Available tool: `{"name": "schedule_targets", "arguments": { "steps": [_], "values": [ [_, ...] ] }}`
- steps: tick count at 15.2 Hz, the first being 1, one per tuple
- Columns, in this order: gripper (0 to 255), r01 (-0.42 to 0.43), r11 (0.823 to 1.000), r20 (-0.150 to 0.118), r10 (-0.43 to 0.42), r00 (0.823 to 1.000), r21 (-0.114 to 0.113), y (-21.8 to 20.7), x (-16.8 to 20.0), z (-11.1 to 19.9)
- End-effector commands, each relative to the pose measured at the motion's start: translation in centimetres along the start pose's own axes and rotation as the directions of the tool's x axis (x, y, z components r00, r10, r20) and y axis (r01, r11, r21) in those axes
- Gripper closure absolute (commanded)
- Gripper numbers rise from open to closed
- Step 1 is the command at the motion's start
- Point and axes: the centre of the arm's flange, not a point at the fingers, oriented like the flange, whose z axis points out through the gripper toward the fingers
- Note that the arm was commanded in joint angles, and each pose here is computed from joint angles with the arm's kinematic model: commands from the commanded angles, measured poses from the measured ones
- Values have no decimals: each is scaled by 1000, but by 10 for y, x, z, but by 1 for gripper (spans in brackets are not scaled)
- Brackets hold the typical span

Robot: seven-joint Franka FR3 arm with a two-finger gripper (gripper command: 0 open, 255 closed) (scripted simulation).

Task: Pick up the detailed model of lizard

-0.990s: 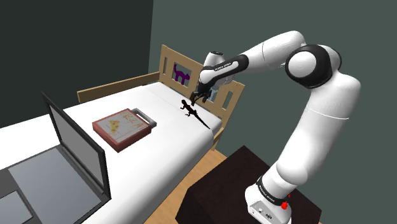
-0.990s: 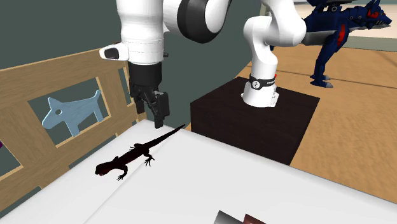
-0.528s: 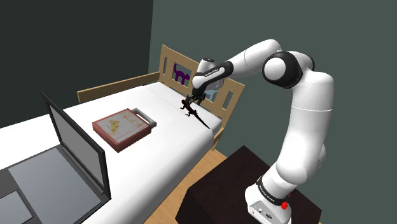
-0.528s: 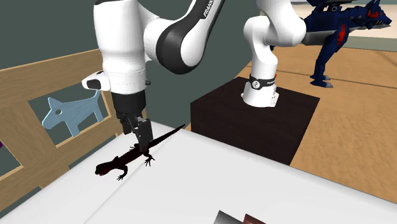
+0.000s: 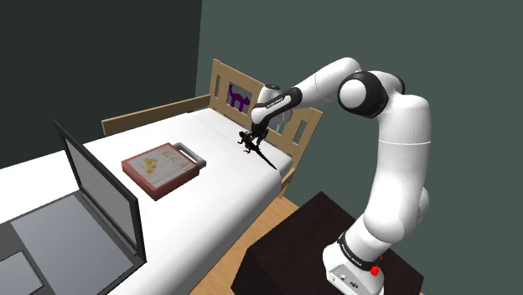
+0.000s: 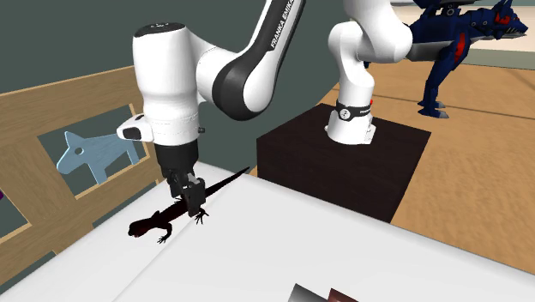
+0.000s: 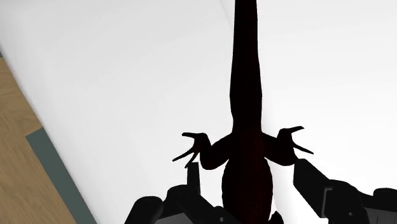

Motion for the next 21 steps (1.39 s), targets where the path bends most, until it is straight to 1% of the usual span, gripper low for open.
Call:
{"name": "schedule_targets", "arguments": {
  "steps": [1, 9, 21],
  "values": [
    [255, 0, 1000, 1, 0, 1000, 0, 0, 0, 2],
    [255, 0, 1000, 1, 0, 1000, 0, 0, -1, 1],
    [255, 0, 1000, 1, 0, 1000, 0, 2, 5, -62]
  ]
}}
